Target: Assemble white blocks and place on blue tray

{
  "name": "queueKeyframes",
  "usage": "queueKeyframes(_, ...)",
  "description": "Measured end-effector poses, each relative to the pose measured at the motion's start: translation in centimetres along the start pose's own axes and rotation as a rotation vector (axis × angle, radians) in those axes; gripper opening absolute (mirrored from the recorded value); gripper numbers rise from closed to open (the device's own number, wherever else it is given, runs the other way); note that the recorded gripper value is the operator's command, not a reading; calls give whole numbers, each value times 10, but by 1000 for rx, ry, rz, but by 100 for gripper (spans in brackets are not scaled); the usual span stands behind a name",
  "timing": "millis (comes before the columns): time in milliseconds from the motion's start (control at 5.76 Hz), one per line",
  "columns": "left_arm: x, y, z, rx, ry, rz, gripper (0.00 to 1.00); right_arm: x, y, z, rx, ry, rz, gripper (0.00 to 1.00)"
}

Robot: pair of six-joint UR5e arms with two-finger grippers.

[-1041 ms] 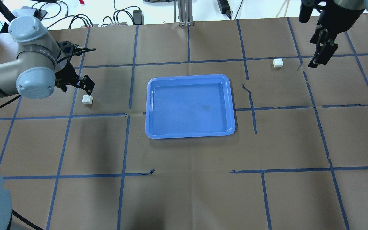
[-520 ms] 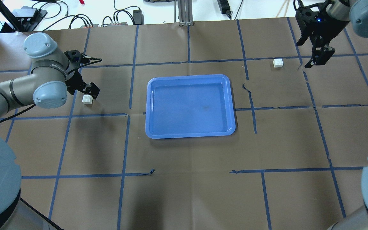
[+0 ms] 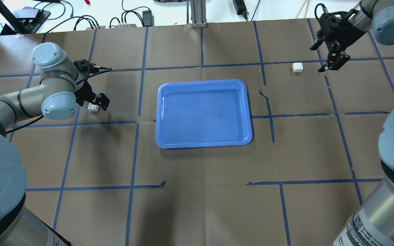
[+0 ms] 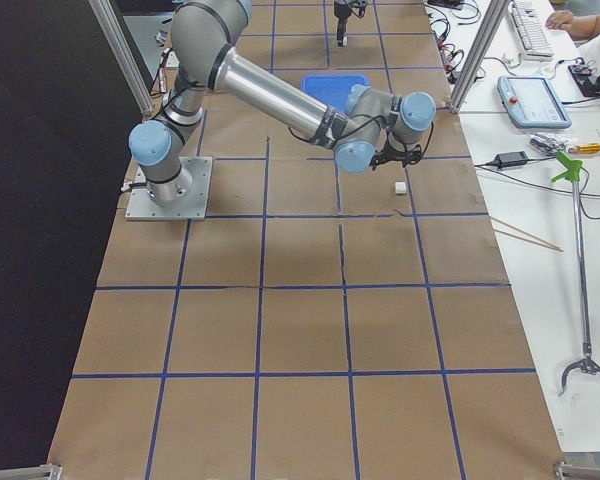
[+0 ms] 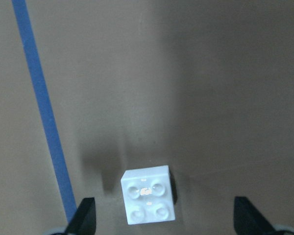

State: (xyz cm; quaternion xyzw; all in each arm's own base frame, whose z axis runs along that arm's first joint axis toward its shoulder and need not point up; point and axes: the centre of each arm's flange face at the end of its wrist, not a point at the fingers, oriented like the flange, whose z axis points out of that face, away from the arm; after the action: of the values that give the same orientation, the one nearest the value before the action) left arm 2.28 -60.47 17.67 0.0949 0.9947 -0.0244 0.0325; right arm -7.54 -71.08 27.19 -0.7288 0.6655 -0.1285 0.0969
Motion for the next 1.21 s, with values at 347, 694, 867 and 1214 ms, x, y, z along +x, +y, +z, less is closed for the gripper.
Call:
queueKeyframes(347,-3,-1,7,-13,0,-16,19,24,22,53,98,-11,17,100)
queueKeyframes(694,-13,-3,3,-7,-7,-29,2,26,34,90,140,-35,35,100)
queueKeyframes(867,-17,-6,-9,-5,-9,-29,2,26,38,99,143,-40,40,100)
queueKeyframes(1214,24,-20,-49,18,-8,55,2,27,49,106,130,-30,42,100)
